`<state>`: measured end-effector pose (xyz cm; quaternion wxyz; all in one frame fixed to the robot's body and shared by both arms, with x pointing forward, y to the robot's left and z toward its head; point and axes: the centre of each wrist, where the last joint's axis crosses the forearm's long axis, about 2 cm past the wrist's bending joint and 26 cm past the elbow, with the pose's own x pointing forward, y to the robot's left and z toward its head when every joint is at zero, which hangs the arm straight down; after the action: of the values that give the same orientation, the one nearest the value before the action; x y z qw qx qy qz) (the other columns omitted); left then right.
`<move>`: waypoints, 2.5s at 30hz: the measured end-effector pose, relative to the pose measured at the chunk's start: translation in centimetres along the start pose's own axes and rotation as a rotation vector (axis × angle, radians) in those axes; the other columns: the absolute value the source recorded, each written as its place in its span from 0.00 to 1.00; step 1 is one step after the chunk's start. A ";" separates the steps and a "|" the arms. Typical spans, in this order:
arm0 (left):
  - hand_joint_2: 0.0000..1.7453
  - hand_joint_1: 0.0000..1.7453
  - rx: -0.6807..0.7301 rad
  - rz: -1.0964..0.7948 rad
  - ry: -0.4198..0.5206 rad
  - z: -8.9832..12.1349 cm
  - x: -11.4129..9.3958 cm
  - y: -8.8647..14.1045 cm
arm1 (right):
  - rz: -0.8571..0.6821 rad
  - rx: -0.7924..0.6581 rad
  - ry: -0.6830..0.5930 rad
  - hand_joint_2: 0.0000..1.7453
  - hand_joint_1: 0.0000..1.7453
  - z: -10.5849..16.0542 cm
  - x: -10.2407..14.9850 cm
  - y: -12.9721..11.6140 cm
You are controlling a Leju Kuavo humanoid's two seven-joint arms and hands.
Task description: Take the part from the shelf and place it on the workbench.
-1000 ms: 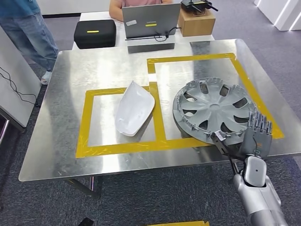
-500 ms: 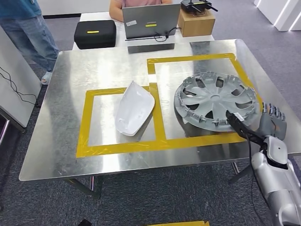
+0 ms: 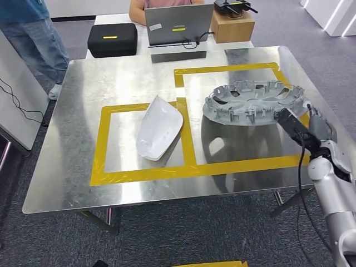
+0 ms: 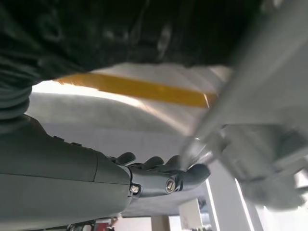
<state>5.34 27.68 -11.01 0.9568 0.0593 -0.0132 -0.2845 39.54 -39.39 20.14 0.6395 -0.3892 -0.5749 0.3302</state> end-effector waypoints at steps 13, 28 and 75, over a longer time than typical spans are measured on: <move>0.00 0.00 -0.026 0.034 0.013 0.0 -0.1 0.1 | 0.133 -0.277 -0.097 0.00 0.00 -0.1 3.9 -4.2; 0.00 0.00 -0.081 0.096 0.028 0.0 0.0 0.1 | 0.441 -0.293 -0.171 0.00 0.00 0.1 3.4 -3.8; 0.00 0.00 -0.082 0.328 0.010 -0.1 -0.7 0.3 | 0.411 -0.390 -0.233 0.00 0.00 1.3 2.6 -1.5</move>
<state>4.93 28.27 -11.07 0.9920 0.0185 -0.0063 -0.1246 38.52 -37.71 22.77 0.4024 -0.5723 -0.6062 0.3783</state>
